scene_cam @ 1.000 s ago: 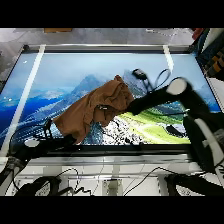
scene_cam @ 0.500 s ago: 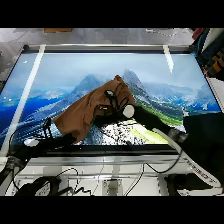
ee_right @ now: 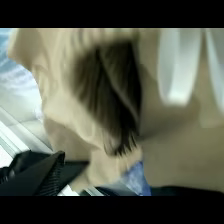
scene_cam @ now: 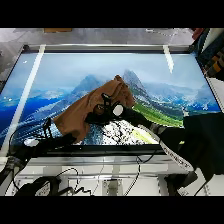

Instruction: Fold the clothes and pants, and hang the long-sleeved shirts on hangers.

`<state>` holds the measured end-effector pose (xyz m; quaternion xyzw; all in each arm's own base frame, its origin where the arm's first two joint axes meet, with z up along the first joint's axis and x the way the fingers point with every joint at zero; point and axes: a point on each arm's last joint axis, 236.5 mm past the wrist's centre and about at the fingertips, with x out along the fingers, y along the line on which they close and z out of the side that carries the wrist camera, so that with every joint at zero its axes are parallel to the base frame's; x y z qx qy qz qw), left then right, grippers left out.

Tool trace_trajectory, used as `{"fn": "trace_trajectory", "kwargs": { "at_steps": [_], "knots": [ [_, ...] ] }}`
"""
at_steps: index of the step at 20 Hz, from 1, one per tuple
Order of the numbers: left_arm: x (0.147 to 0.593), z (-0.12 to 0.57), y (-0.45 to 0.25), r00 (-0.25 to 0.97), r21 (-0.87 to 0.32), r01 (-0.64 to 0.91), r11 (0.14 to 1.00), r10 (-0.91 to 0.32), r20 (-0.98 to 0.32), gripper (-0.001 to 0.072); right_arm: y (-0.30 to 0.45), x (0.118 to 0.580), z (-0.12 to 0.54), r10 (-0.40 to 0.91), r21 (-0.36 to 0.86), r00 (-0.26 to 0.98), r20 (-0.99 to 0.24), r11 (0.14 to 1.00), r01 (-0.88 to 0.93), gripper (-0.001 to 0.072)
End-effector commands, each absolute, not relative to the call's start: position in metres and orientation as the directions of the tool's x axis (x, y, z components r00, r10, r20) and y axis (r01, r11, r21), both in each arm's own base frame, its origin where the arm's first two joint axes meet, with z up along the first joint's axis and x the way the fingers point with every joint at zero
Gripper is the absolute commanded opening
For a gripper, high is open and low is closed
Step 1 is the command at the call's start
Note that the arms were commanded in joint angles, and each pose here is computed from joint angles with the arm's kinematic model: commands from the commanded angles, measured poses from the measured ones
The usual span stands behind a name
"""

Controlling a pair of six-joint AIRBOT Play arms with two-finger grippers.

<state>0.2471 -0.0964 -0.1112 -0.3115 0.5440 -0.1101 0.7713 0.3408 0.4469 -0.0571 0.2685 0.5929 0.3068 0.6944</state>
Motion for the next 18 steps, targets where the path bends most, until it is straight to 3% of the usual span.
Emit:
{"fn": "trace_trajectory", "kwargs": {
  "at_steps": [1, 8, 15, 18],
  "knots": [
    [0.247, -0.111, -0.096, 0.384, -0.600, -0.169, 0.782, -0.508, -0.771, 0.0015, 0.460, 0.345, -0.062, 0.758, 0.758, 0.082, -0.647, 0.651, -0.038, 0.0590],
    [0.247, -0.111, -0.096, 0.384, -0.600, -0.169, 0.782, -0.508, -0.771, 0.0015, 0.456, 0.301, -0.064, 0.740, 0.747, -0.108, -0.664, 0.661, -0.068, 0.0590],
    [0.247, -0.111, -0.096, 0.383, -0.598, -0.167, 0.784, -0.507, -0.772, 0.0014, 0.461, 0.305, -0.059, 0.750, 0.754, -0.079, -0.656, 0.651, -0.088, 0.0590],
    [0.247, -0.112, -0.096, 0.383, -0.598, -0.167, 0.784, -0.507, -0.772, 0.0015, 0.468, 0.308, -0.040, 0.760, 0.748, -0.023, -0.649, 0.632, -0.204, 0.0589]
  ]
}}
